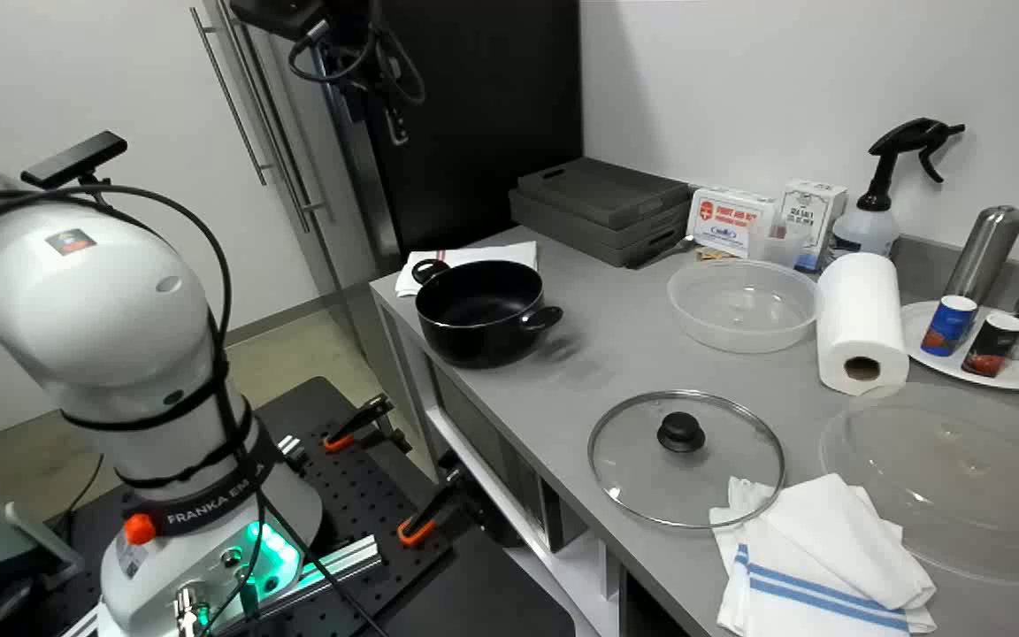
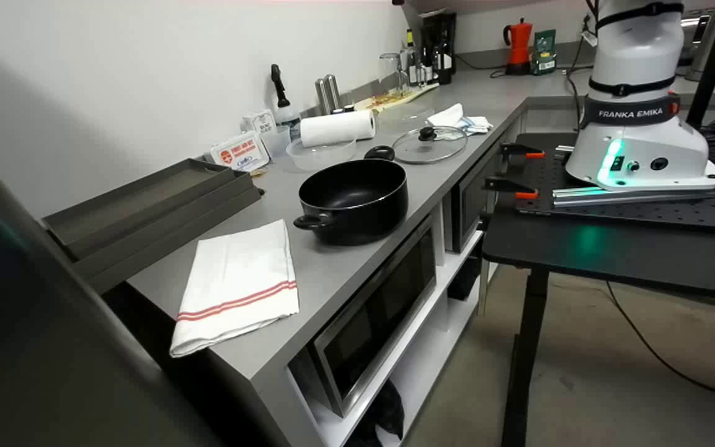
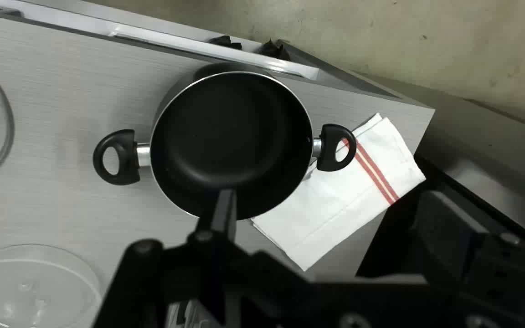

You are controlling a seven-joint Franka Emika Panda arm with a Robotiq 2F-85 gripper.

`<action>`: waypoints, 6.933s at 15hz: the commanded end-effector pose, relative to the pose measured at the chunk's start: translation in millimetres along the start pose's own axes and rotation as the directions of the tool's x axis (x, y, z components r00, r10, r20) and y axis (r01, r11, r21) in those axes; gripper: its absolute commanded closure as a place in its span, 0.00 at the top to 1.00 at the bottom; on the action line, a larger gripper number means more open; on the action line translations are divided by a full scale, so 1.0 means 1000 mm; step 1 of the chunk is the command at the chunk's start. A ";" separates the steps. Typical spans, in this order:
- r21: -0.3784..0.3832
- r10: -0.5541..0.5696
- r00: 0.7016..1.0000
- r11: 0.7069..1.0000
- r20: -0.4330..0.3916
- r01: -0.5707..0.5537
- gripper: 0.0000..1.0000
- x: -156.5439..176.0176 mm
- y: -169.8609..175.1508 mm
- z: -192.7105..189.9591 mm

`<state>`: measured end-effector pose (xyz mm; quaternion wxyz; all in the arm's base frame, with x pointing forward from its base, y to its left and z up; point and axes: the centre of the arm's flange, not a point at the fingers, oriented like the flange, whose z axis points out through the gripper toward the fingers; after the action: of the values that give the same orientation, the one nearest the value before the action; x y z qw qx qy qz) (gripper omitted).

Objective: Put the lid on the black pot

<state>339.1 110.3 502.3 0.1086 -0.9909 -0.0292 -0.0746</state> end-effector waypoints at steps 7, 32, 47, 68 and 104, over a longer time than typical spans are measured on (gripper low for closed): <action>0.000 0.000 1.000 1.000 0.000 0.000 1.00 0.000 0.000 0.000; -0.094 0.505 0.841 0.844 -0.191 -0.528 1.00 0.123 0.118 0.064; -0.091 0.834 0.463 0.458 -0.299 -0.884 1.00 0.157 0.271 0.094; -0.146 0.956 0.040 -0.003 -0.291 -0.989 1.00 0.143 0.404 0.180; -0.220 0.940 -0.262 -0.310 -0.219 -0.925 0.71 0.071 0.482 0.277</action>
<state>477.5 -289.5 147.4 -0.0370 -0.6339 0.7701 0.0612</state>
